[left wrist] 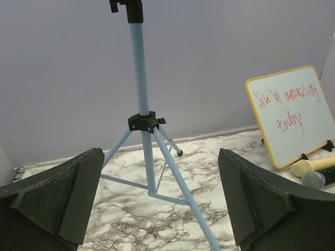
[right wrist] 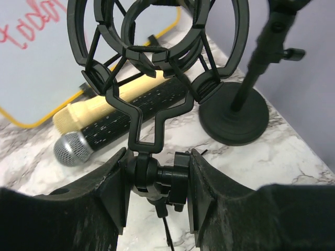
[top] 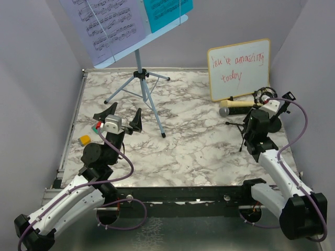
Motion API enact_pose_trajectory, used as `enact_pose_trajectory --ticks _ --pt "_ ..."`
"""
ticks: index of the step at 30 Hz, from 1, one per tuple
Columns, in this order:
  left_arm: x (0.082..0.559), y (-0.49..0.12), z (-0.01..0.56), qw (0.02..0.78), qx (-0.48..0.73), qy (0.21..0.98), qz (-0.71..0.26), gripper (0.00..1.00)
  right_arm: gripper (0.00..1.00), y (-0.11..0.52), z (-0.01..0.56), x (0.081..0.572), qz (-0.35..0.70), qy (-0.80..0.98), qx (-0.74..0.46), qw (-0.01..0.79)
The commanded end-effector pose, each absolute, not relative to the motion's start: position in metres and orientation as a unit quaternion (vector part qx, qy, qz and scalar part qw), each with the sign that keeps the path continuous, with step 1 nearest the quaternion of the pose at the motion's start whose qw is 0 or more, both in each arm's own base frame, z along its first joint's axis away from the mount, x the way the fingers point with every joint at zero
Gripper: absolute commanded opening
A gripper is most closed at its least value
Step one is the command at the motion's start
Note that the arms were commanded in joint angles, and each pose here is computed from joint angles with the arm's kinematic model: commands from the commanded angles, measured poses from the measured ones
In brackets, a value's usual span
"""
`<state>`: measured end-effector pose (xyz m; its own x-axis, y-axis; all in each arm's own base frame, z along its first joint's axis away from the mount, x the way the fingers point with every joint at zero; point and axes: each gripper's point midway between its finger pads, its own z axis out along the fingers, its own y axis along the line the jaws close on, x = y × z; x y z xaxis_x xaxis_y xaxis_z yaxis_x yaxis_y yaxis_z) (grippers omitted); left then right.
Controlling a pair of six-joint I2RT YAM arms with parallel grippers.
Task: Pack up the instrument practice props
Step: Move the microphone stand to the center of the board, then move the music stand to the center of the board.
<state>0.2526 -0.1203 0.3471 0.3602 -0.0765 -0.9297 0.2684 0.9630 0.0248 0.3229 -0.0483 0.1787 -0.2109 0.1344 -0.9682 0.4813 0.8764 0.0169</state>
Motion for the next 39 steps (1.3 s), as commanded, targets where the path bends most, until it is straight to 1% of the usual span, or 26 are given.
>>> enact_pose_trajectory --ticks 1,2,6,8,14,16,18,21,24,31,36,39 --pt "0.251 -0.121 0.348 0.823 0.089 0.550 -0.111 0.99 0.08 -0.084 0.147 0.302 -0.224 0.783 0.219 0.538" --pt "0.251 -0.121 0.348 0.823 0.089 0.550 -0.111 0.99 0.10 -0.087 0.146 0.302 -0.225 0.781 0.225 0.537" --pt "0.252 -0.121 0.347 0.823 0.088 0.551 -0.109 0.99 0.25 -0.091 0.141 0.304 -0.219 0.783 0.234 0.533" --pt "0.252 -0.120 0.346 0.823 0.087 0.552 -0.108 0.99 0.36 -0.088 0.138 0.305 -0.211 0.788 0.230 0.530" --pt "0.255 -0.119 0.342 0.820 0.084 0.557 -0.100 0.99 0.77 -0.071 0.158 0.307 -0.157 0.789 0.209 0.556" --pt "0.258 -0.120 0.339 0.817 0.083 0.562 -0.096 0.99 0.86 -0.065 0.165 0.304 -0.140 0.791 0.202 0.561" --pt "0.261 -0.121 0.335 0.813 0.083 0.568 -0.094 0.99 0.90 -0.060 0.178 0.301 -0.124 0.786 0.196 0.574" --pt "0.267 -0.124 0.329 0.806 0.081 0.579 -0.092 0.99 0.96 -0.053 0.206 0.293 -0.100 0.770 0.183 0.604" --pt "0.275 -0.123 0.323 0.798 0.073 0.592 -0.084 0.99 1.00 -0.045 0.234 0.283 -0.077 0.752 0.162 0.635" --pt "0.321 -0.131 0.308 0.753 0.008 0.649 -0.109 0.99 1.00 -0.030 0.288 0.252 -0.044 0.708 0.107 0.697" --pt "0.359 -0.149 0.312 0.728 -0.039 0.673 -0.123 0.99 1.00 -0.026 0.297 0.230 -0.037 0.685 0.085 0.722" --pt "0.385 -0.151 0.302 0.715 -0.074 0.689 -0.094 0.98 1.00 -0.026 0.296 0.220 -0.036 0.662 0.083 0.744"
